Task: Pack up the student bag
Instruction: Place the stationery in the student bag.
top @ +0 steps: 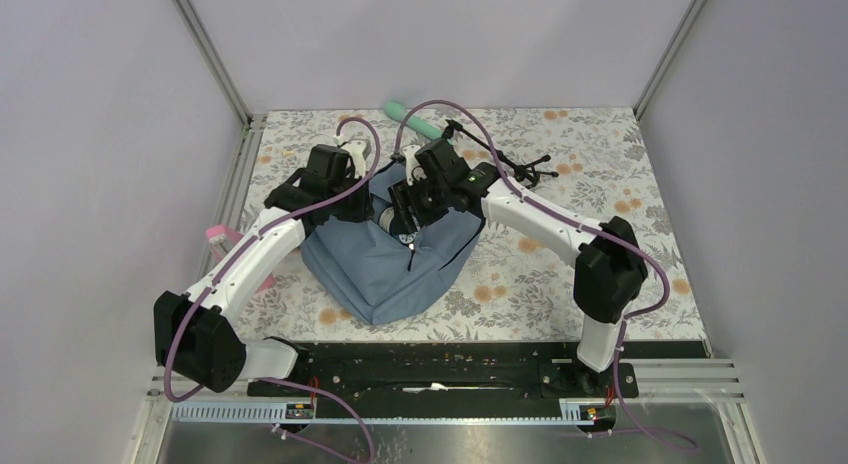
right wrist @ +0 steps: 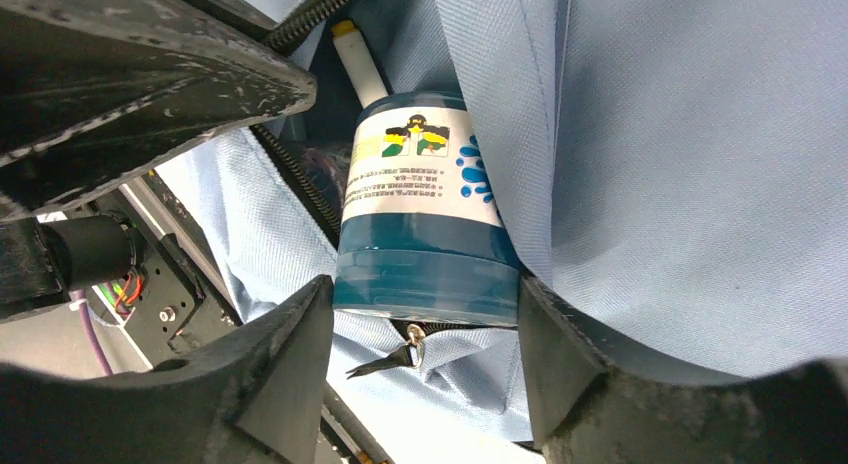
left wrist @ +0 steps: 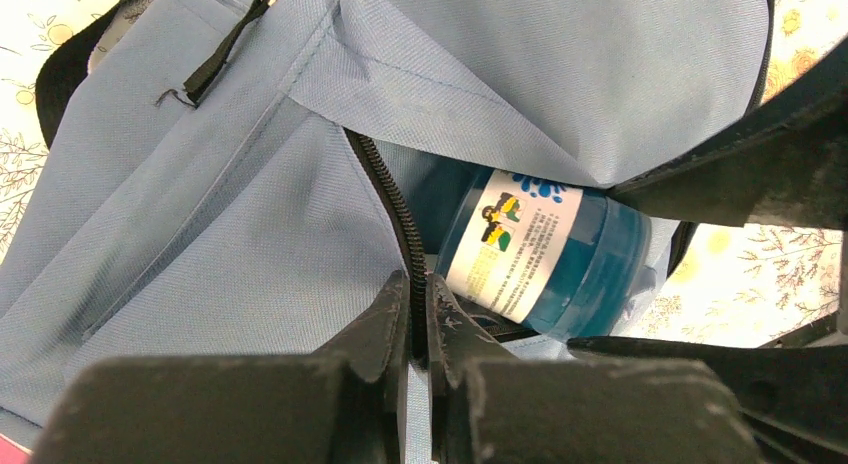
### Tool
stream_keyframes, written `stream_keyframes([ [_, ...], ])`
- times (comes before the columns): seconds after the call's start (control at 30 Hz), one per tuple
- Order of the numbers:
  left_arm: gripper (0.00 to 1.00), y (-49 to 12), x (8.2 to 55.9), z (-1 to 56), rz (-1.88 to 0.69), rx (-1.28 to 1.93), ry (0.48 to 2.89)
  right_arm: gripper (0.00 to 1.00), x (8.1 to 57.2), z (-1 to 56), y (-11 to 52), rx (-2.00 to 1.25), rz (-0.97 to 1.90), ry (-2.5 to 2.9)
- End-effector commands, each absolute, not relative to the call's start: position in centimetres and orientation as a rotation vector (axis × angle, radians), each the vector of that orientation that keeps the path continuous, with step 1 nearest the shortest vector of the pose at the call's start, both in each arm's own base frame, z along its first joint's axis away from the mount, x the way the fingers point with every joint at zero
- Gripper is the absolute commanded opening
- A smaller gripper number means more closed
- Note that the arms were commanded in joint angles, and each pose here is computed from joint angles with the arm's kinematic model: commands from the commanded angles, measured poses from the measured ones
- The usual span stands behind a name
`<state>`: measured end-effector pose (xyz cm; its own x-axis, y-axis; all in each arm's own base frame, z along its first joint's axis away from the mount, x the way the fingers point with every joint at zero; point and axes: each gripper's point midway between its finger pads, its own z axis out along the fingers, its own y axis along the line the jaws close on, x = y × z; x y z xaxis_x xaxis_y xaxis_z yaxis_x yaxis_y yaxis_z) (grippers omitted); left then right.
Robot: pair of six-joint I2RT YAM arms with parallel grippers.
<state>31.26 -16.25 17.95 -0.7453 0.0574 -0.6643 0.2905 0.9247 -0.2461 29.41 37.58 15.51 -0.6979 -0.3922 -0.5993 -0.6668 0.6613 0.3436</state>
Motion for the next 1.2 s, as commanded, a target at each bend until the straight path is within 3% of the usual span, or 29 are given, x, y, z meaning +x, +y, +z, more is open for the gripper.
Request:
stream_keyframes([
  [0.0,0.0,-17.1,31.7,19.9,-0.512,0.261,2.312,0.57,30.5,19.9,37.9,-0.775,0.805,2.236],
  [0.2,0.0,-17.1,31.6,19.9,-0.517,0.263,2.313,0.4,29.9,18.5,38.9,-0.783,0.88,2.275],
  [0.7,0.0,-19.1,30.7,21.3,-0.664,0.362,2.246,0.33,31.4,17.6,42.5,-0.629,1.081,2.17],
  [0.9,0.0,-18.7,31.0,21.1,-0.637,0.35,2.248,0.28,29.3,17.7,44.6,-0.702,1.237,2.143],
  [1.0,0.0,-18.2,31.2,20.8,-0.604,0.326,2.261,0.33,27.3,16.9,44.0,-0.753,1.269,2.168],
  [1.17,0.0,-18.0,31.4,20.8,-0.601,0.308,2.268,0.63,26.5,17.8,41.8,-0.764,1.205,2.152],
])
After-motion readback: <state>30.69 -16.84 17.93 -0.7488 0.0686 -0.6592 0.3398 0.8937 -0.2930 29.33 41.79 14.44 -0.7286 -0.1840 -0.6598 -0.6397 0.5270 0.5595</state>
